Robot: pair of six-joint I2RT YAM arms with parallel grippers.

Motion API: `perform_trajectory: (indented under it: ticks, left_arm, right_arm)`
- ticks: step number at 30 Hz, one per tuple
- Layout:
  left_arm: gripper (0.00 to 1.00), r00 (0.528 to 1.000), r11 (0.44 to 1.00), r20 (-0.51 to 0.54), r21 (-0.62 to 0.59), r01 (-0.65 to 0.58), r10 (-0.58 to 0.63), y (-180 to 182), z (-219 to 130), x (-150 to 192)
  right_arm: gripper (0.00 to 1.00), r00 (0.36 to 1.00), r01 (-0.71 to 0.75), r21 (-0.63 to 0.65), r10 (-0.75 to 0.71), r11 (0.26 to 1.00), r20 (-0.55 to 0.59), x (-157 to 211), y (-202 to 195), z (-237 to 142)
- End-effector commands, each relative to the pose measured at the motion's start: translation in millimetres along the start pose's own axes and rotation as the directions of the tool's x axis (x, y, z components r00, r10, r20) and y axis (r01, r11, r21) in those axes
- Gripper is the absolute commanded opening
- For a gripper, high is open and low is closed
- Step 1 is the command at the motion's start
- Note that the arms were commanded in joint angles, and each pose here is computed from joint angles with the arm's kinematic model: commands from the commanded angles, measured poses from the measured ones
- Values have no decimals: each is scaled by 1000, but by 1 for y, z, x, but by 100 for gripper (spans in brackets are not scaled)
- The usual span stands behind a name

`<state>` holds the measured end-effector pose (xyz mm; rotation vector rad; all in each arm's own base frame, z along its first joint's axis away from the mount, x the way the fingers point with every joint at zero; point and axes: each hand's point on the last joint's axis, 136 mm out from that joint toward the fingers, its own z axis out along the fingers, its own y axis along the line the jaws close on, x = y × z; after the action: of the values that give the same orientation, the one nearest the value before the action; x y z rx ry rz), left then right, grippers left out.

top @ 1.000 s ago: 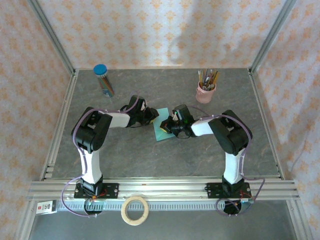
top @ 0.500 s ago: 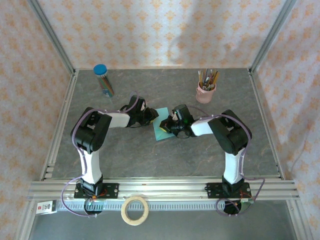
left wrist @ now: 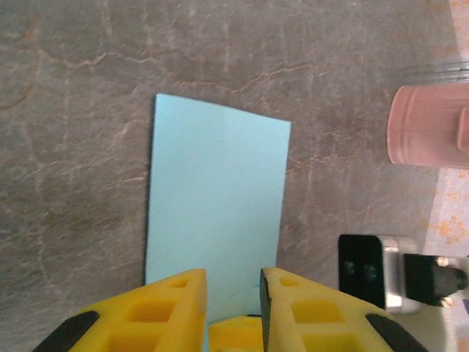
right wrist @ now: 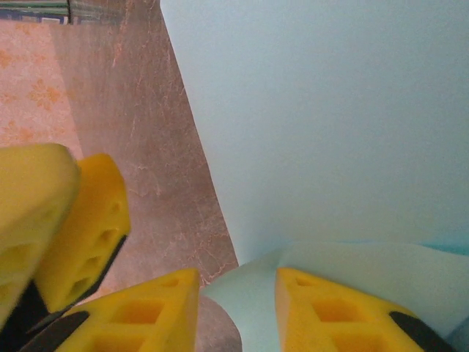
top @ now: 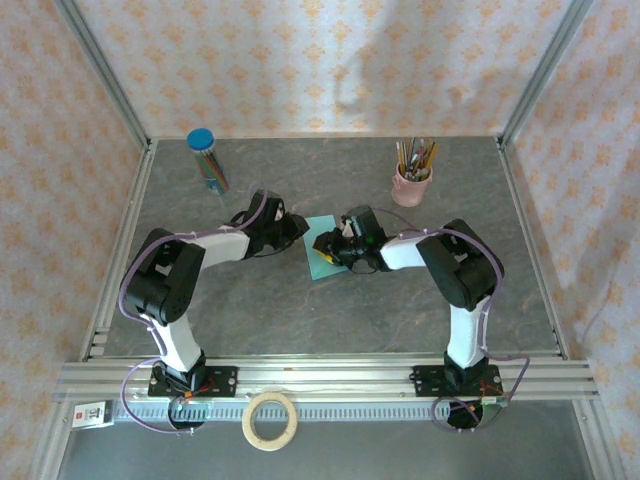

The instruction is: Fold a paper plane with a square sheet of paper (pick it up from the middle)

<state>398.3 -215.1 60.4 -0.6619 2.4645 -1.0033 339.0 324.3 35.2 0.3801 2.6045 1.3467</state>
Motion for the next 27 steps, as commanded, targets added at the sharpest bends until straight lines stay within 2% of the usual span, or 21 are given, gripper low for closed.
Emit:
perform_trajectory:
  ticks: [1, 7, 15, 21, 27]
  left_arm:
    - [22, 999, 999, 10, 13, -35, 35, -2, -4, 3]
    - [13, 998, 998, -17, -5, -58, 58, 4, -3, 17]
    - [2, 994, 996, -73, 3, -87, 87, 3, 6, 36]
    - [0, 990, 994, -89, 5, -107, 107, -1, 11, 44]
    - [0, 988, 993, -111, -40, -111, 106, 8, 19, 50]
  right_arm:
    - [33, 999, -48, 183, 51, 982, -9, 12, -53, 2]
    - [33, 999, -39, 218, 42, 975, -7, 12, -58, 0]
    - [14, 999, -37, 270, 44, 962, -20, 14, -70, 2]
    - [6, 999, -28, 297, 39, 954, -30, 14, -75, 3]
    - [2, 999, -26, 315, 39, 949, -33, 15, -78, 4]
